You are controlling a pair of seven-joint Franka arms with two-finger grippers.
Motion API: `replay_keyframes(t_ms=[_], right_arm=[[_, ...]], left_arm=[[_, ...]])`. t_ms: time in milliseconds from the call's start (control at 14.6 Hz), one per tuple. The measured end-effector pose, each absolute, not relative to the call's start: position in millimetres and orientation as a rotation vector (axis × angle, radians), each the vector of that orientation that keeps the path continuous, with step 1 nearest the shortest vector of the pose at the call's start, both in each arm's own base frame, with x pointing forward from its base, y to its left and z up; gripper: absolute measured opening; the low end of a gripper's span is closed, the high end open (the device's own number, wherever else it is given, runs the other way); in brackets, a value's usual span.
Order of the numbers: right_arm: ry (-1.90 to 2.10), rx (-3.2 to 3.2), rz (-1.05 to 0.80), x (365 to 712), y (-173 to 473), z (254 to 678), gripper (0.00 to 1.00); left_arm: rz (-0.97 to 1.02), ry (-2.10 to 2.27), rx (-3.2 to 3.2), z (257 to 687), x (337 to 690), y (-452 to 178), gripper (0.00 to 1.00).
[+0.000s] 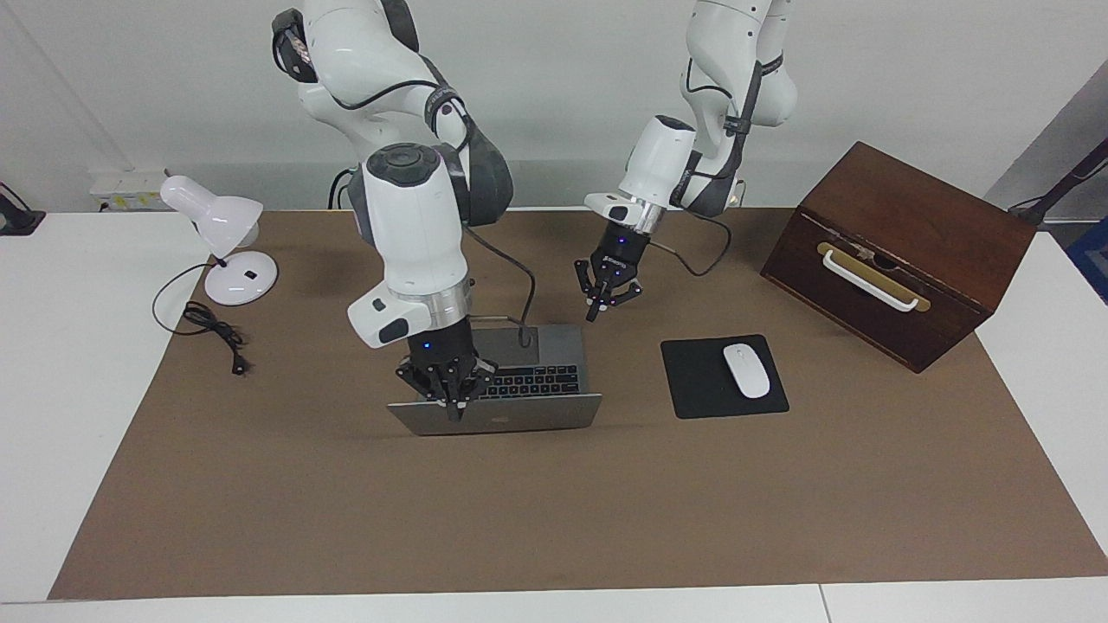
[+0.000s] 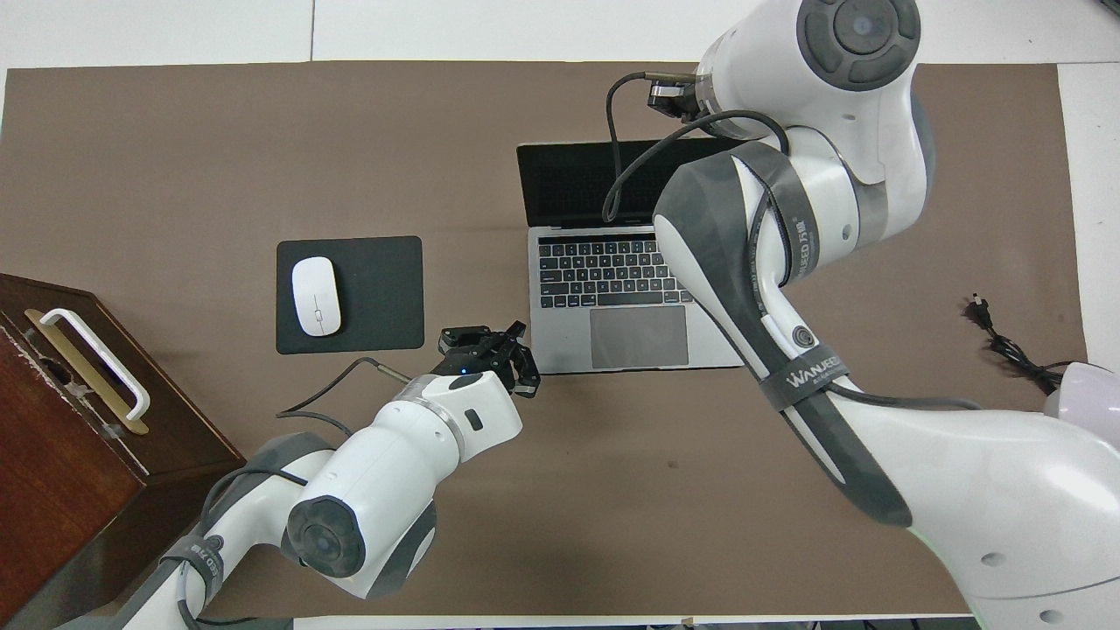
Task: Close laptop with both arms
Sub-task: 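Hook the right gripper behind the laptop screen top edge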
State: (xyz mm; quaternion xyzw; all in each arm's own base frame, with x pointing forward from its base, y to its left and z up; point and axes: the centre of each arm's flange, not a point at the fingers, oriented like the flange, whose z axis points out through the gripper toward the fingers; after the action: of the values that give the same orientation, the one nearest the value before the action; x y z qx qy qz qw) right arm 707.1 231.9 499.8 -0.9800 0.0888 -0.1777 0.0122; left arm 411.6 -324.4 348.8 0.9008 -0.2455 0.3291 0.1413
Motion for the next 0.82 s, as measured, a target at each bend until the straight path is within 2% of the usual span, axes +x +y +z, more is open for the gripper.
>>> replay_keyframes(t_ms=[343, 823], right_arm=[[0.296, -3.025, -0.654, 724.5, 218.3, 502.3, 0.01], [0.318, -2.942, -0.609, 729.9, 230.7, 486.0, 0.01]], left_arm=[[0.983, -0.719, 2.588, 307.0, 415.8, -327.7, 0.01], [0.973, -0.759, 2.571, 280.0, 408.5, -344.0, 0.01]])
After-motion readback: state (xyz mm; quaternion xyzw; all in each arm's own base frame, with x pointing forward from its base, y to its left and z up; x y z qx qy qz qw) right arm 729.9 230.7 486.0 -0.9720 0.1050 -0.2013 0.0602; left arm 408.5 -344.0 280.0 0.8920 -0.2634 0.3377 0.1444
